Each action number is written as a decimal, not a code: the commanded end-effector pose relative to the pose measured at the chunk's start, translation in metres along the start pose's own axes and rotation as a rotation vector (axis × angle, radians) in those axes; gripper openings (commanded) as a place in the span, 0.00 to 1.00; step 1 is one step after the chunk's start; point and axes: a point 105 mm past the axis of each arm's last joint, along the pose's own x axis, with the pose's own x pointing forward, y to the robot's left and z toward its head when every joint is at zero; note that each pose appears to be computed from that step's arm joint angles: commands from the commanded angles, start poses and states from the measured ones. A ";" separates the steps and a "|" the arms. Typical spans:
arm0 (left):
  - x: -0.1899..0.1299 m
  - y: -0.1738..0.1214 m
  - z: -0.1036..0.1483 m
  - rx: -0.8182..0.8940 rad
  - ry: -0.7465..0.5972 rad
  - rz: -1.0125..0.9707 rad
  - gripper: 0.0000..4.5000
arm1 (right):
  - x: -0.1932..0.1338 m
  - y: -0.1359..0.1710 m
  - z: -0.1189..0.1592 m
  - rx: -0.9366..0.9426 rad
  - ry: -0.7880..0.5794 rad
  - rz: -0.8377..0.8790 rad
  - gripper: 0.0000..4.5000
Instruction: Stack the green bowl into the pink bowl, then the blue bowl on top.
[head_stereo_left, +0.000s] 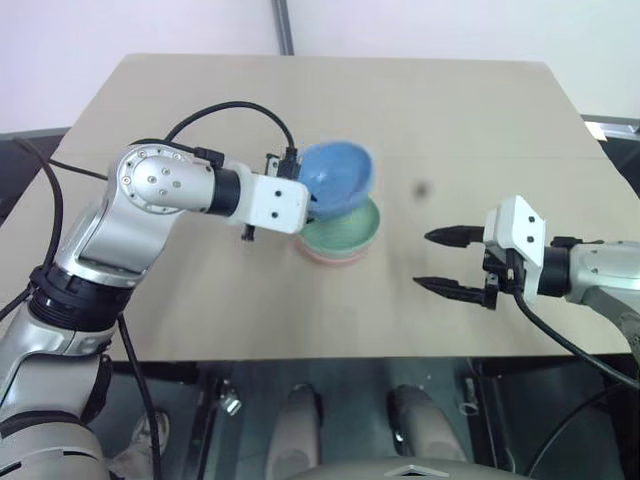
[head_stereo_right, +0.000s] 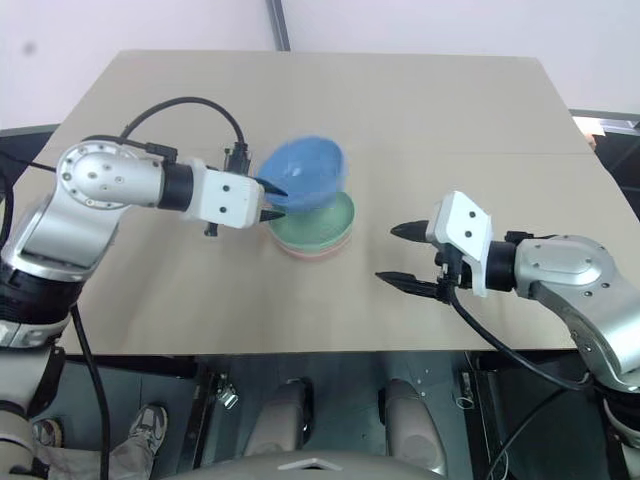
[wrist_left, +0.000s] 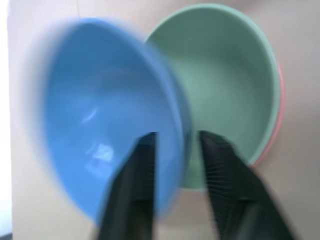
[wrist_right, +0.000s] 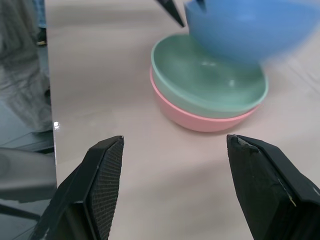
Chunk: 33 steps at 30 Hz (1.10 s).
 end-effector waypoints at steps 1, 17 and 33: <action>-0.015 0.010 0.011 -0.037 -0.058 0.046 0.58 | -0.007 0.001 0.009 -0.037 -0.014 -0.025 0.79; -0.076 -0.032 -0.038 -0.758 -0.238 0.582 0.58 | -0.008 -0.009 0.004 0.001 -0.068 -0.019 0.79; -0.093 -0.113 -0.031 -1.052 -0.293 0.415 0.99 | -0.034 -0.026 -0.008 0.075 0.000 -0.135 1.00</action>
